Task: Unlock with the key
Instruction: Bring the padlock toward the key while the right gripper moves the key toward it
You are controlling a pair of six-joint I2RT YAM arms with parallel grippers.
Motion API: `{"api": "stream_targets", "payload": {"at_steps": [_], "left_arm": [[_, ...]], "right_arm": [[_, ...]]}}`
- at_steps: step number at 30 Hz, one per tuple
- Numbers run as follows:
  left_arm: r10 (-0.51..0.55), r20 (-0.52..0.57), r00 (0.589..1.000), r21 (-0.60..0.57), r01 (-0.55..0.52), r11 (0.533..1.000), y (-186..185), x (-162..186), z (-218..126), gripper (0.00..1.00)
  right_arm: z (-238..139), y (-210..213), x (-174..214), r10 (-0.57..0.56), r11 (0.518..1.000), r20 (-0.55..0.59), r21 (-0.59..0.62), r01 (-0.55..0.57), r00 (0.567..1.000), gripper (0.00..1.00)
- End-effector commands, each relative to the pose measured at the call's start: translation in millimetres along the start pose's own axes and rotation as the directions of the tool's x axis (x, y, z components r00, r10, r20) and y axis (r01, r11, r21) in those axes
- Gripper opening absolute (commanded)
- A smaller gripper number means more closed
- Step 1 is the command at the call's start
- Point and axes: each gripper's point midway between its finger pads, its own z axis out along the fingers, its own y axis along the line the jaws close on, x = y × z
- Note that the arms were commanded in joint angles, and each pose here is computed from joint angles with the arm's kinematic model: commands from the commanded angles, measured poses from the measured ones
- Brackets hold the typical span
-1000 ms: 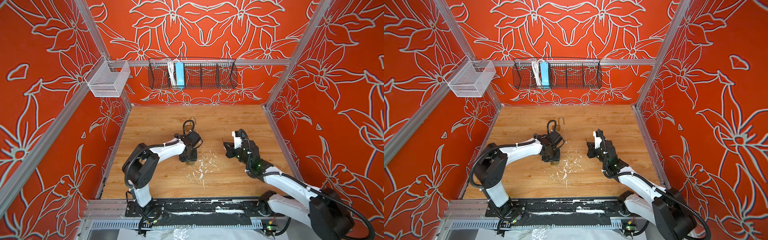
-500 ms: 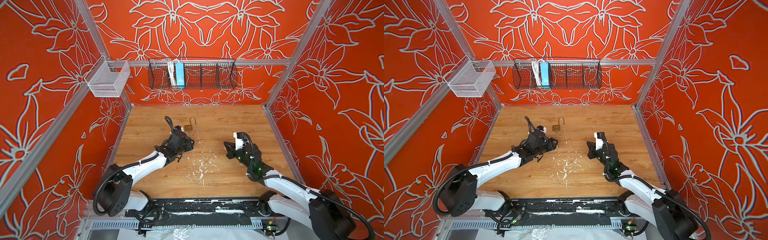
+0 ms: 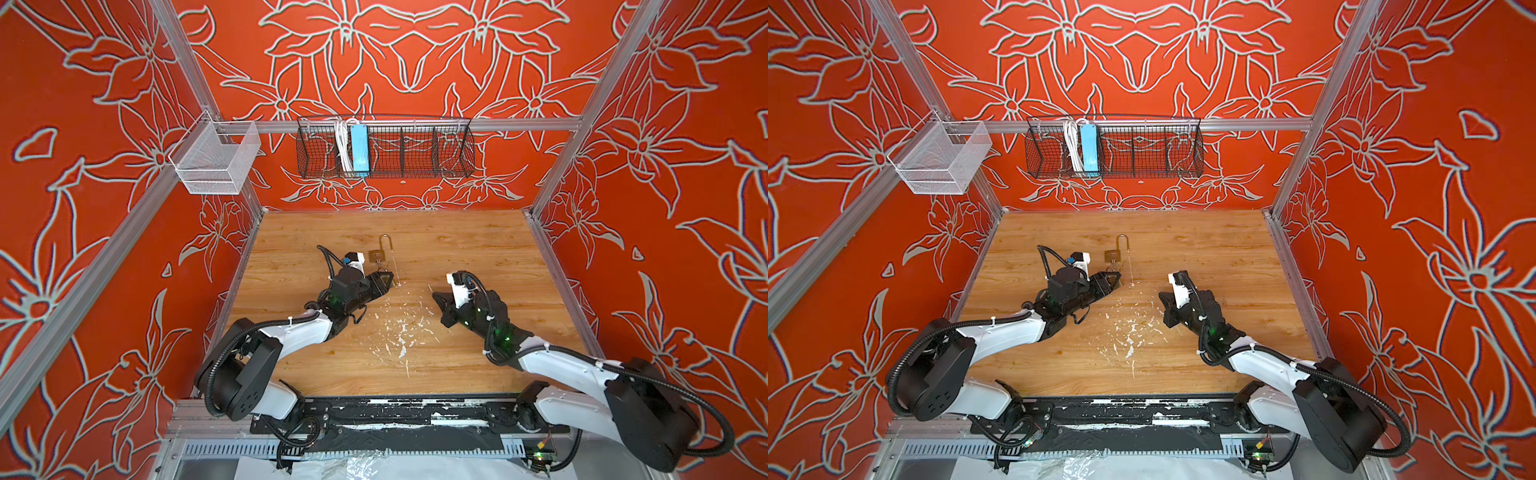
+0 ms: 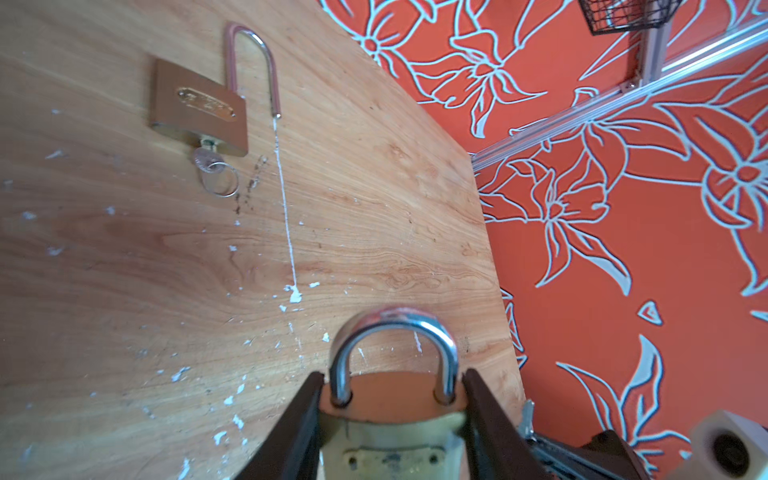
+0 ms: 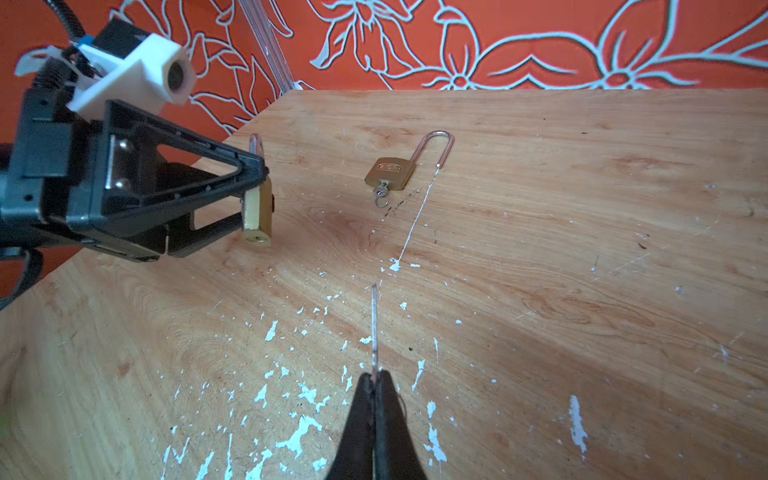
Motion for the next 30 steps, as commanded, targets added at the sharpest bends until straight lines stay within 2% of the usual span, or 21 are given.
{"api": "stream_targets", "payload": {"at_steps": [1, 4, 7, 10, 14, 17, 19, 22, 25, 30], "left_arm": [[0.052, 0.063, 0.997, 0.165, -0.062, 0.984, -50.5, -23.6, -10.1, 0.0], [0.055, 0.1, 0.993, 0.151, -0.07, 0.986, -43.9, -25.1, -17.4, 0.0], [0.017, 0.178, 0.984, 0.105, -0.036, 0.994, -24.1, -29.1, -27.5, 0.0], [-0.025, 0.197, 0.98, 0.098, 0.006, 0.995, -10.8, -24.7, -29.9, 0.0], [-0.095, 0.162, 0.982, 0.064, 0.086, 0.994, 4.1, -14.7, -24.3, 0.0], [-0.182, 0.202, 0.962, 0.099, 0.165, 0.981, 15.3, -12.9, -27.2, 0.0], [-0.217, 0.23, 0.949, 0.081, 0.204, 0.976, 26.7, -12.5, -29.6, 0.0], [-0.188, 0.22, 0.957, 0.084, 0.173, 0.981, 24.0, -11.1, -28.7, 0.0], [-0.165, 0.209, 0.964, 0.134, 0.139, 0.981, 10.6, -12.6, -30.9, 0.0], [-0.145, 0.226, 0.963, 0.103, 0.124, 0.987, 13.1, -15.1, -36.0, 0.0]], "right_arm": [[1.7, 9.7, -25.8, -0.029, 0.999, 0.089, -0.024, 0.031, 0.996, 0.0], [1.6, 19.7, -22.9, -0.024, 0.998, 0.091, -0.061, 0.03, 0.996, 0.0], [3.3, 30.7, -24.4, -0.022, 0.995, 0.104, -0.092, 0.032, 0.994, 0.0], [7.6, 40.1, -22.3, 0.002, 0.99, 0.093, -0.139, 0.011, 0.996, 0.0], [12.9, 62.7, -15.4, -0.025, 0.978, 0.079, -0.204, 0.041, 0.997, 0.0], [23.0, 72.8, -7.1, -0.016, 0.978, 0.049, -0.207, 0.026, 0.999, 0.0], [29.4, 80.7, -1.1, -0.004, 0.975, 0.038, -0.222, 0.012, 0.999, 0.0], [35.0, 95.0, 6.5, -0.019, 0.969, 0.042, -0.246, 0.029, 0.999, 0.0], [44.4, 98.4, 14.7, -0.019, 0.971, -0.005, -0.24, 0.017, 1.0, 0.0], [54.0, 101.7, 22.0, -0.003, 0.967, -0.034, -0.256, -0.006, 0.999, 0.0]]}}
